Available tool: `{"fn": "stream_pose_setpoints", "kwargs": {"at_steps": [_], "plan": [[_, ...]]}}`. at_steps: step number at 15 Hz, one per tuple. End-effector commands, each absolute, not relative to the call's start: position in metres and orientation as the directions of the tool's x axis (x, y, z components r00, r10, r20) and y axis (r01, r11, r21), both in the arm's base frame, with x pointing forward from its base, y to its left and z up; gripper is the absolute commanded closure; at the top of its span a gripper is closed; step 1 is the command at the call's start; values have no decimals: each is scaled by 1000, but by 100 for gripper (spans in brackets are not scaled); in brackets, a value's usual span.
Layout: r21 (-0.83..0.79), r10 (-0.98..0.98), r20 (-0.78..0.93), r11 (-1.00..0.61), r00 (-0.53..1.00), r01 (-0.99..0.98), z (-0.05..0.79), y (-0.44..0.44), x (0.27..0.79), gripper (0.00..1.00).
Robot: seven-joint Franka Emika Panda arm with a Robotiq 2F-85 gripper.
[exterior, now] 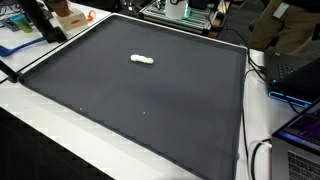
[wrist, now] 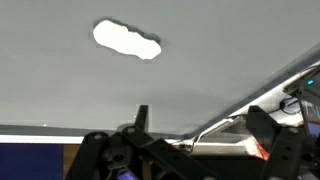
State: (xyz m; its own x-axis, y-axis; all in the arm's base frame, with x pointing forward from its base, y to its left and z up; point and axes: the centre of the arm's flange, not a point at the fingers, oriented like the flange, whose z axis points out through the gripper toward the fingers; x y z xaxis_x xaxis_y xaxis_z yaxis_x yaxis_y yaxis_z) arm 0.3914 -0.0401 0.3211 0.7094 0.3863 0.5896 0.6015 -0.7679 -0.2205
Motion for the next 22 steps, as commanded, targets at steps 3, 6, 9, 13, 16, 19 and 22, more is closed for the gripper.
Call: {"fn": "stream_pose_setpoints", "kwargs": {"at_steps": [3,6,9,13,16,19,22], "plan": [[-268,329,617,-766,715,584,308,-68,382,0],[-229,206,632,-872,747,434,303,-56,375,0],[-154,114,638,-950,761,271,295,-24,367,0],[-26,29,629,-998,777,59,294,41,361,0],[43,-40,606,-996,795,-82,290,70,362,0],[26,-4,621,-999,784,-26,340,62,355,0],[18,-17,598,-999,801,-35,323,62,364,0]]}}
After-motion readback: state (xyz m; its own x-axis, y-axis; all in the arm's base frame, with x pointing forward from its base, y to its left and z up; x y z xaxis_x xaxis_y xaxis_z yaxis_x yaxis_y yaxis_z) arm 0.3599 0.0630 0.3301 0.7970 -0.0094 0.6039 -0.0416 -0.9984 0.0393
